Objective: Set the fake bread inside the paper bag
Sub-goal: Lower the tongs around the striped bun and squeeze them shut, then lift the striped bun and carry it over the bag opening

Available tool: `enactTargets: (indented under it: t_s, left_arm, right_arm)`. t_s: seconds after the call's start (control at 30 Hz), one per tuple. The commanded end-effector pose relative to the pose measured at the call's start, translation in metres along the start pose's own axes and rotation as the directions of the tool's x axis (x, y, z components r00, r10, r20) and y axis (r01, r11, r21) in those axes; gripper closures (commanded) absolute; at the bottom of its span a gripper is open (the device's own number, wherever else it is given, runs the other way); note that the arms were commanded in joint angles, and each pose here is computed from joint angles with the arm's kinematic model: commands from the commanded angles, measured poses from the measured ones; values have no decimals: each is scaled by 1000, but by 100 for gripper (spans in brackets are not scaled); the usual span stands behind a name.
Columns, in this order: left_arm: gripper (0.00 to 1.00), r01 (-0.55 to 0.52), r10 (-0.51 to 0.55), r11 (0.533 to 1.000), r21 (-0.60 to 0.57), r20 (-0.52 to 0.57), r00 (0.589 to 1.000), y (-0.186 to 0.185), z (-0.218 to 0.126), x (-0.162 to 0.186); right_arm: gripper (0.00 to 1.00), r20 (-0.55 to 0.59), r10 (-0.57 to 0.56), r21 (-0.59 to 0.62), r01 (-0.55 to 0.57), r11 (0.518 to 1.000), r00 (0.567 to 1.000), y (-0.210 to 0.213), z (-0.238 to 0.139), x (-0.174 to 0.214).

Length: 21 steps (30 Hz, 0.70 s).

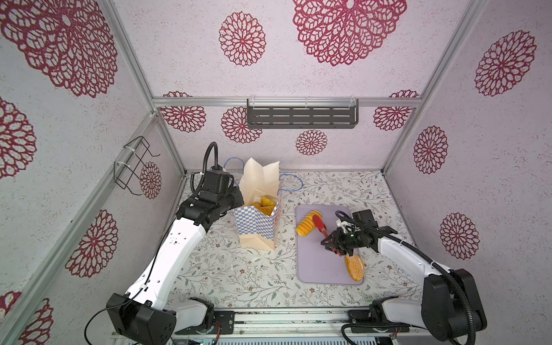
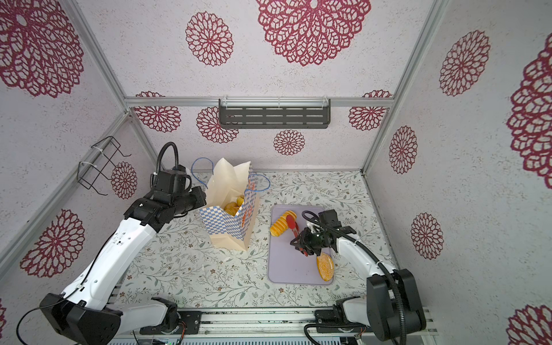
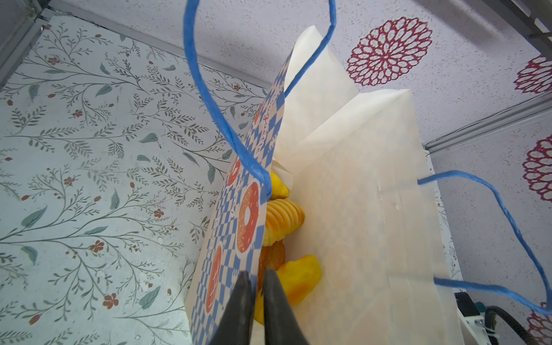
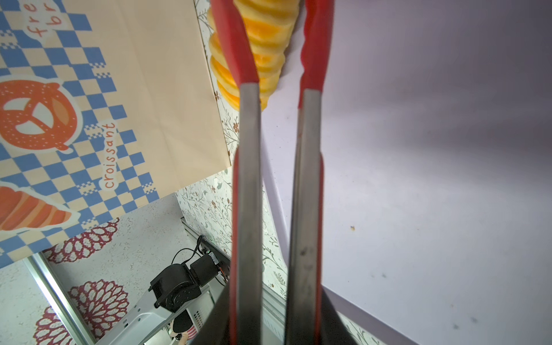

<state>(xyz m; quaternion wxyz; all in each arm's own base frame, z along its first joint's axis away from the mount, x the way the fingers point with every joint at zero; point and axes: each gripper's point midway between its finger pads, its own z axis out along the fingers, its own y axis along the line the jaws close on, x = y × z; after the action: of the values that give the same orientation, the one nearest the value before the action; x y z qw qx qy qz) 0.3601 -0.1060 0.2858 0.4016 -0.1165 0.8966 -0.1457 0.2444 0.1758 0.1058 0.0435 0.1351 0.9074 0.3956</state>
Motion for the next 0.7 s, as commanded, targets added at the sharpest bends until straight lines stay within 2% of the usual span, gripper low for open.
enactTargets:
  t_s: [0.0, 0.2, 0.67]
  left_arm:
    - [86, -5, 4, 1000, 7, 24, 1000, -1, -8, -4]
    - [86, -6, 5, 1000, 6, 25, 1000, -1, -8, -5]
    - [86, -3, 3, 1000, 5, 35, 999, -2, -11, -9]
  right_arm:
    - [73, 36, -74, -49, 75, 996, 997, 20, -12, -8]
    - [79, 68, -79, -49, 82, 995, 995, 23, -23, -9]
    - [84, 176, -166, 15, 166, 986, 970, 38, -67, -11]
